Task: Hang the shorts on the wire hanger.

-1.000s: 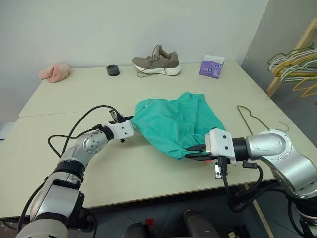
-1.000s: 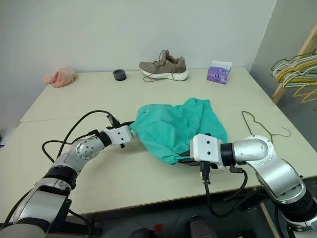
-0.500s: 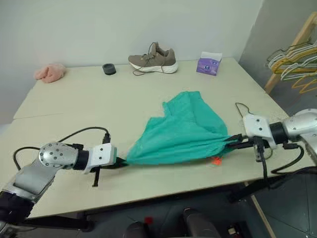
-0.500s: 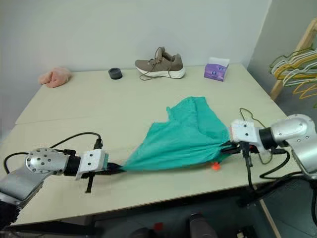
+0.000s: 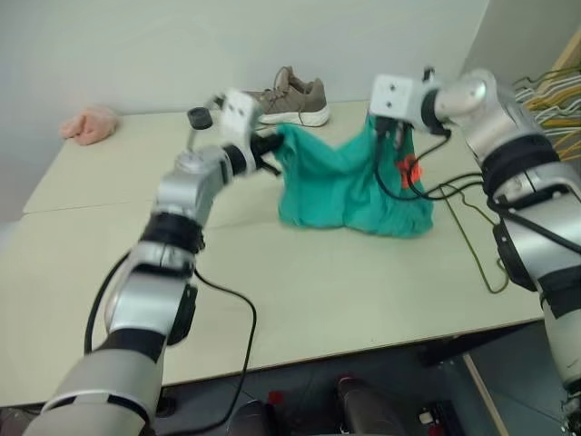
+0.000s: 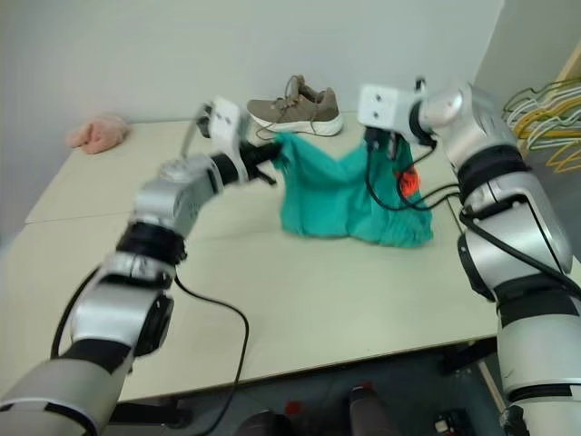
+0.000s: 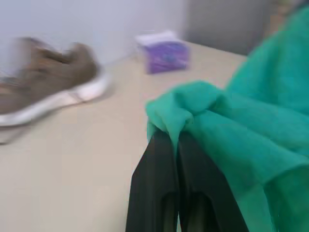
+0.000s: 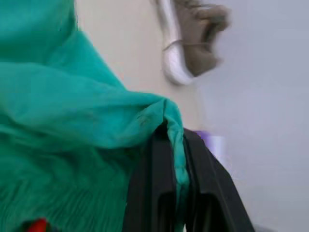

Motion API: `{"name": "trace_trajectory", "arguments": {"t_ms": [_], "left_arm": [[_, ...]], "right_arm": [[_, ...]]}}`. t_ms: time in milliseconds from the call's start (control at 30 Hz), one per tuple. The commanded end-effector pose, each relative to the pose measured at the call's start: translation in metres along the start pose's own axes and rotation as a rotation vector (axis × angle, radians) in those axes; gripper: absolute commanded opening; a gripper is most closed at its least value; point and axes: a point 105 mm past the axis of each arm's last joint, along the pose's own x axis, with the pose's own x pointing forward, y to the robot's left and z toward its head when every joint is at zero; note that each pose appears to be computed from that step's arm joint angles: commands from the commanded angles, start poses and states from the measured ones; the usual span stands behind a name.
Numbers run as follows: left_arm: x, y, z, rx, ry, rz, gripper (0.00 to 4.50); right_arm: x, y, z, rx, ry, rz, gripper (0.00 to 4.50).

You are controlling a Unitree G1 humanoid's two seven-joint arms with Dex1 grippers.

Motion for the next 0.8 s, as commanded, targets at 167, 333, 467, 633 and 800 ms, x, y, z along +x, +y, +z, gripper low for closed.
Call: {"name": "trace_trajectory", "arguments": {"t_ms": [167,333,467,633,800], "left_arm": [[-0.089,0.078,0.213,0.725,-0.52,0.486,0.02],[-0.107,0.049,0.203,1.131,-0.456,0.288,0.02],[-0.098,0.032,0.084,0.852,-0.139,-0.039,0.02],[-0.148,-0.037,-0.06,0.34,0.263,-0.428,0.02],[-0.198,-0.072,-0.105,0.14,0.479,-0.613,0.02]], "right_arm": [[-0.079,-0.139,0.119,-0.267,-0.41,-0.805,0.0],[-0.077,-0.095,0.107,-0.261,-0.609,-0.734,0.0],[-0.036,-0.003,0.076,-0.178,-0.643,-0.406,0.0],[-0.024,0.088,0.059,-0.108,-0.705,-0.156,0.0],[-0.035,0.147,0.069,-0.052,-0.827,0.05,0.0]]}}
